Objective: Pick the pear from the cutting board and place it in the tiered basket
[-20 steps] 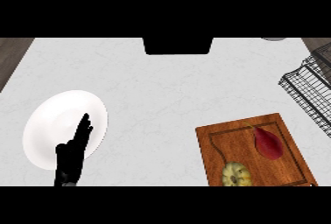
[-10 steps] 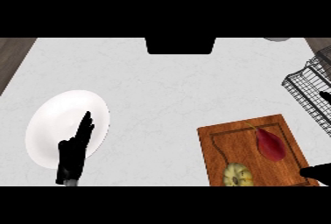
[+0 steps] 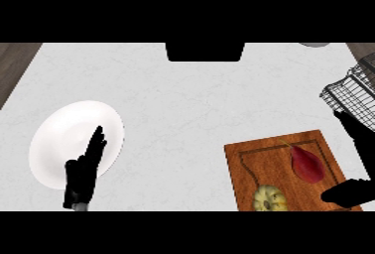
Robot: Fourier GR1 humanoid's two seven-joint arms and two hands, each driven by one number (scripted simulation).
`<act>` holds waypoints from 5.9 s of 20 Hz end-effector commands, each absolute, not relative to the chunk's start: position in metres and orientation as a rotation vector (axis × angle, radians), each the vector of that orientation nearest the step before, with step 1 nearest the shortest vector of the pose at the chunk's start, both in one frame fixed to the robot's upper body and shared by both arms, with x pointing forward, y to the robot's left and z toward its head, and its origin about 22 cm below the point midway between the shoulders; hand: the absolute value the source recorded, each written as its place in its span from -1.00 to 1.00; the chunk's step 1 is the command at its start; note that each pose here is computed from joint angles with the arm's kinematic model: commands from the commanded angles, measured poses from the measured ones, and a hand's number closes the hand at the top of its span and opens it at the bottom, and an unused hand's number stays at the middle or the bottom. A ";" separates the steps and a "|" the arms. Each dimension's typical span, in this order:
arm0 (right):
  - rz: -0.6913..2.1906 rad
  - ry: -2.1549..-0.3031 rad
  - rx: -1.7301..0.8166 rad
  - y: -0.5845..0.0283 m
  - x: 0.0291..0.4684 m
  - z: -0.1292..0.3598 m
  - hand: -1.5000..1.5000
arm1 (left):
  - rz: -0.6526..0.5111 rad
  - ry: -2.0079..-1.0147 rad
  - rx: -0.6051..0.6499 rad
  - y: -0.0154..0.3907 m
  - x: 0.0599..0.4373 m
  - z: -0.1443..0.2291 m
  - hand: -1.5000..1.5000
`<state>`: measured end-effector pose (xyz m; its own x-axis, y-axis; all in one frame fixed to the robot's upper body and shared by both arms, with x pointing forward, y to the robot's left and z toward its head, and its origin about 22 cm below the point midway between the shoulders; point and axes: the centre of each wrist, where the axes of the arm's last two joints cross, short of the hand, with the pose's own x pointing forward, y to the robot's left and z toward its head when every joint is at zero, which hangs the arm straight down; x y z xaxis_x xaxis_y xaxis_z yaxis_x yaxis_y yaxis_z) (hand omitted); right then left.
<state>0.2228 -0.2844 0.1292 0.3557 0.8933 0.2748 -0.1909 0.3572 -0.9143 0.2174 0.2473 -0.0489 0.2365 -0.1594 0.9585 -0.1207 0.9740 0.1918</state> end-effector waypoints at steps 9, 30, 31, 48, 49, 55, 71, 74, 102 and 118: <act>0.922 -0.848 -0.886 -0.246 0.248 0.108 -1.00 | -0.011 -1.303 0.266 0.259 0.205 -0.067 0.00; 0.995 -0.591 -0.851 -0.241 0.267 0.064 -1.00 | -0.009 -1.311 0.249 0.269 0.224 -0.045 0.00; 1.000 -0.576 -0.834 -0.244 0.267 0.072 -1.00 | -0.029 -1.310 0.255 0.250 0.225 -0.050 0.00; 0.994 -0.561 -0.790 -0.252 0.279 0.042 1.00 | -0.004 -1.307 0.230 0.252 0.199 -0.071 0.00; 0.989 -0.576 -0.795 -0.263 0.282 0.038 1.00 | -0.009 -1.298 0.252 0.246 0.199 -0.064 0.00; 1.108 -0.633 -0.811 -0.273 0.293 0.015 1.00 | -0.022 -1.301 0.272 0.245 0.212 -0.062 0.00; 0.383 -0.576 -1.195 -0.415 0.172 0.056 1.00 | 0.036 -1.272 0.303 0.263 0.190 -0.063 0.00; 0.135 -0.754 -1.204 -0.415 0.175 0.100 1.00 | 0.049 -1.277 0.310 0.248 0.198 -0.062 0.00; -0.061 -0.924 -1.516 -0.418 0.168 0.320 1.00 | -0.037 -1.298 0.256 0.239 0.206 -0.062 0.00; 0.034 -0.886 -1.440 -0.462 0.270 0.263 1.00 | -0.020 -1.318 0.249 0.249 0.218 -0.055 0.00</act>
<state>0.2516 -0.4567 0.2735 0.6767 0.5286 0.5125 0.4928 0.1919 -0.8487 0.2195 0.2454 -0.0477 0.2398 -0.1611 0.9574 -0.1173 0.9741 0.1933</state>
